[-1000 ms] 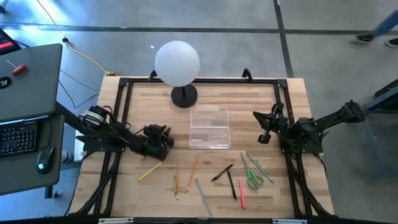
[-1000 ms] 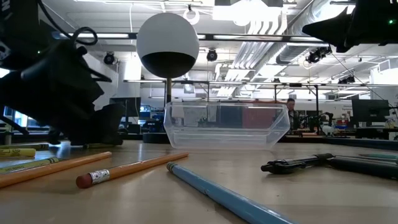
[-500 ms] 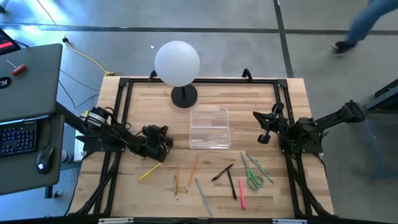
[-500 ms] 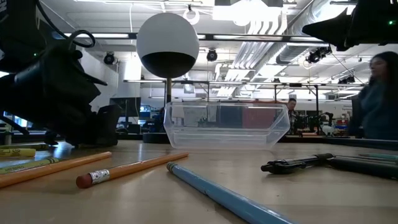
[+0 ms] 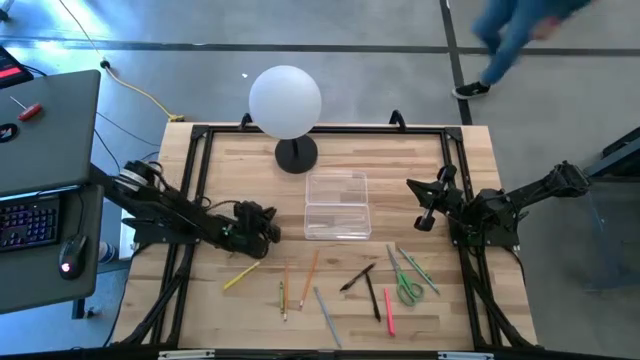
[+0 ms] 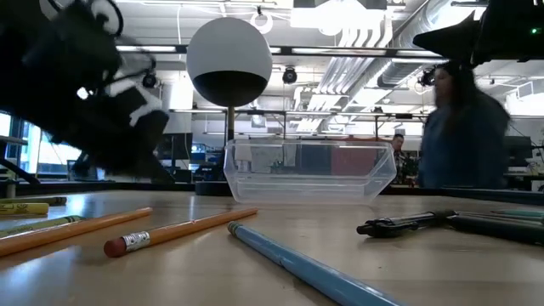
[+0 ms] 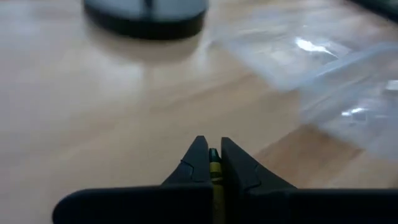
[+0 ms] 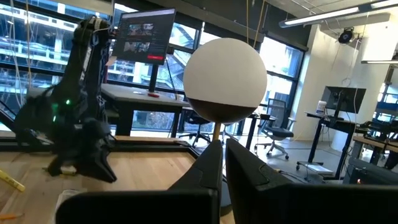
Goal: Pick & place school supplies into a supply box
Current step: Put the green crayon into the transparent supply box
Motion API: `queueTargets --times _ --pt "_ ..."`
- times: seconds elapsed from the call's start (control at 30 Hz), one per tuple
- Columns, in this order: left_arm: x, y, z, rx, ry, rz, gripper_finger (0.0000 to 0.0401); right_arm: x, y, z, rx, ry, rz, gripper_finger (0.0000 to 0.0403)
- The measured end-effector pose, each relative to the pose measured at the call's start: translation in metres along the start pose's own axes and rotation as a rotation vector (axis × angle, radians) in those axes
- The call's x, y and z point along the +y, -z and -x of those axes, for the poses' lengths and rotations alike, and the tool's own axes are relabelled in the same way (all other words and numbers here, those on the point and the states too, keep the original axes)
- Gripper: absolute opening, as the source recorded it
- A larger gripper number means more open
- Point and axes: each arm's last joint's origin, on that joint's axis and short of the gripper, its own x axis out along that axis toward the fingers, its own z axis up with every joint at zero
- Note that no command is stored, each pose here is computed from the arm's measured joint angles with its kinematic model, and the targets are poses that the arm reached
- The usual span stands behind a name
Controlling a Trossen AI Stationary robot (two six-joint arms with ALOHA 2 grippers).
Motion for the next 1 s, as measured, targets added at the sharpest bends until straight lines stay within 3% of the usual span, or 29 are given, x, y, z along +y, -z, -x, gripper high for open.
queueTargets --times 0.27,0.43,0.57,0.73,1.0 --pt "-0.019 -0.063 0.018 -0.115 0.271 -0.158 0.004 0.0 0.0 0.0 0.0 0.0 0.0 0.0" --pt "-0.023 -0.101 0.004 -0.038 0.509 -0.157 0.0037 0.0 0.0 0.0 0.0 0.0 0.0 0.0" --pt "-0.036 -0.126 -0.019 0.003 0.568 -0.261 0.0041 0.0 0.0 0.0 -0.001 0.0 -0.001 0.0" --pt "-0.064 -0.138 -0.06 0.062 0.606 -0.358 0.0044 0.0 0.0 0.0 -0.004 -0.002 -0.003 0.0" --pt "-0.112 -0.112 -0.123 0.209 0.635 -0.409 0.0046 0.0 0.0 0.0 -0.001 -0.003 0.0 0.0"
